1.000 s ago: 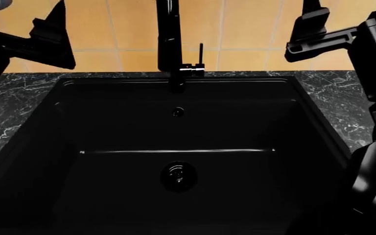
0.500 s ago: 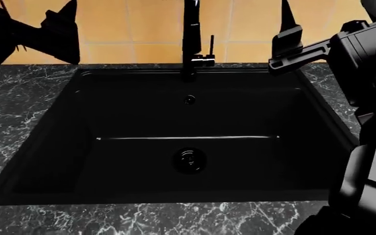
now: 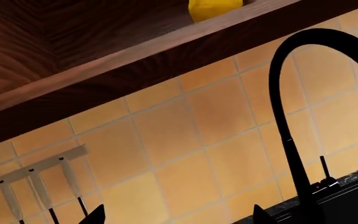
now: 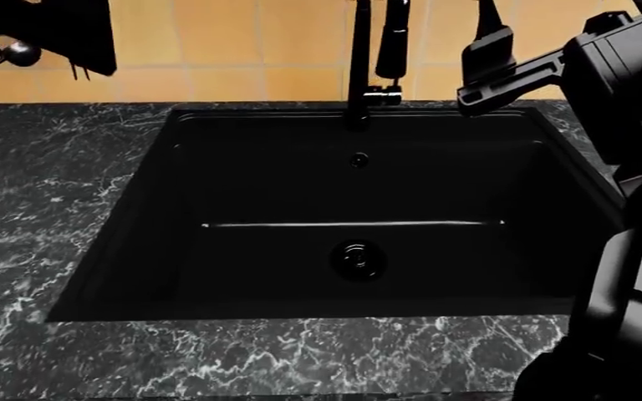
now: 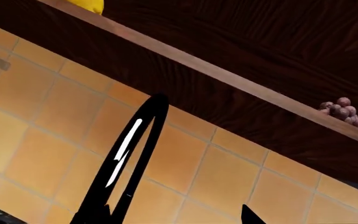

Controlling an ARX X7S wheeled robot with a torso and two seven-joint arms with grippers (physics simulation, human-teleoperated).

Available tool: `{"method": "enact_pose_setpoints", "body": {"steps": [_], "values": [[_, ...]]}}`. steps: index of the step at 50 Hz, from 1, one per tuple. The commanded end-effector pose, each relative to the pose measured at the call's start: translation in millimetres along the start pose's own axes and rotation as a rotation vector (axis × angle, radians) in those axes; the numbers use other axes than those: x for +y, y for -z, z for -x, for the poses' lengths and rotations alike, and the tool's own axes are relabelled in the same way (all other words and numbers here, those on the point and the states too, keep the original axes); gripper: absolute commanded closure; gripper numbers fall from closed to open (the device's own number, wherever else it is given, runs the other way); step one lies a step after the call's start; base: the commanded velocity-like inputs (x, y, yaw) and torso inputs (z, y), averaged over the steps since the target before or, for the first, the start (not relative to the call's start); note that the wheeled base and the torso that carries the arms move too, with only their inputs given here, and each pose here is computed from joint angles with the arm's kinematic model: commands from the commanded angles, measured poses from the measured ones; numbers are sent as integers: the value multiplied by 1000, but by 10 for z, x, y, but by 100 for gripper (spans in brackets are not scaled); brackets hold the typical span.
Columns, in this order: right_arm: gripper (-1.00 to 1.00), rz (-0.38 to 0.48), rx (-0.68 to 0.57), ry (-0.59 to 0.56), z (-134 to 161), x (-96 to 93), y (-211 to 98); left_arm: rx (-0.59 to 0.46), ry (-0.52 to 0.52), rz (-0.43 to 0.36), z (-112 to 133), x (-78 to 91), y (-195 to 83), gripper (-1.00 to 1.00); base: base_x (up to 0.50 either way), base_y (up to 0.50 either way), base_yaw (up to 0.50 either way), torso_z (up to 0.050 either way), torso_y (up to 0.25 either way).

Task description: Pick the lemon, grape from the counter and place them in the cabinet. Then close the cabinet.

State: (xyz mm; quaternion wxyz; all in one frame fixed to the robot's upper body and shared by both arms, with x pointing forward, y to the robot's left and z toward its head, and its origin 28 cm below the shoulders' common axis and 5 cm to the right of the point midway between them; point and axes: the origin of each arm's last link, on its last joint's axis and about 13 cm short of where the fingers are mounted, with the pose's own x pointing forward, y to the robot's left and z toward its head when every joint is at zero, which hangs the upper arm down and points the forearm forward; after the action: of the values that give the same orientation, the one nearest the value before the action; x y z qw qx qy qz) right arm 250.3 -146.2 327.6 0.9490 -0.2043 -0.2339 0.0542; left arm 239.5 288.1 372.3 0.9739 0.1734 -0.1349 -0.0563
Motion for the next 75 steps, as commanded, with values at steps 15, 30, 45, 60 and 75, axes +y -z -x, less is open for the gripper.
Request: {"method": "enact_pose_setpoints", "body": {"steps": [15,30,45,60,75], "values": [[-100,7,-15,27,130,-46,-38,-5,-6,-1,-1,26,-43,-100,-72,84,0,0,0],[-100,-25,-33,-16,85,27,-34,-5,-4,8,10,19,-21,-100,-37,243,0,0,0],[-100,-42,-30,-187,87,122,-30,-9,5,8,11,-2,-21,-100,3,189,0,0,0],[-100,-100,-46,-344,94,186,-72,-8,2,11,18,5,-10,-100,1,53,0,0,0],[-100,-41,31,-459,56,265,6,-7,8,13,27,-1,3,-100,0,11,0,0,0]]}}
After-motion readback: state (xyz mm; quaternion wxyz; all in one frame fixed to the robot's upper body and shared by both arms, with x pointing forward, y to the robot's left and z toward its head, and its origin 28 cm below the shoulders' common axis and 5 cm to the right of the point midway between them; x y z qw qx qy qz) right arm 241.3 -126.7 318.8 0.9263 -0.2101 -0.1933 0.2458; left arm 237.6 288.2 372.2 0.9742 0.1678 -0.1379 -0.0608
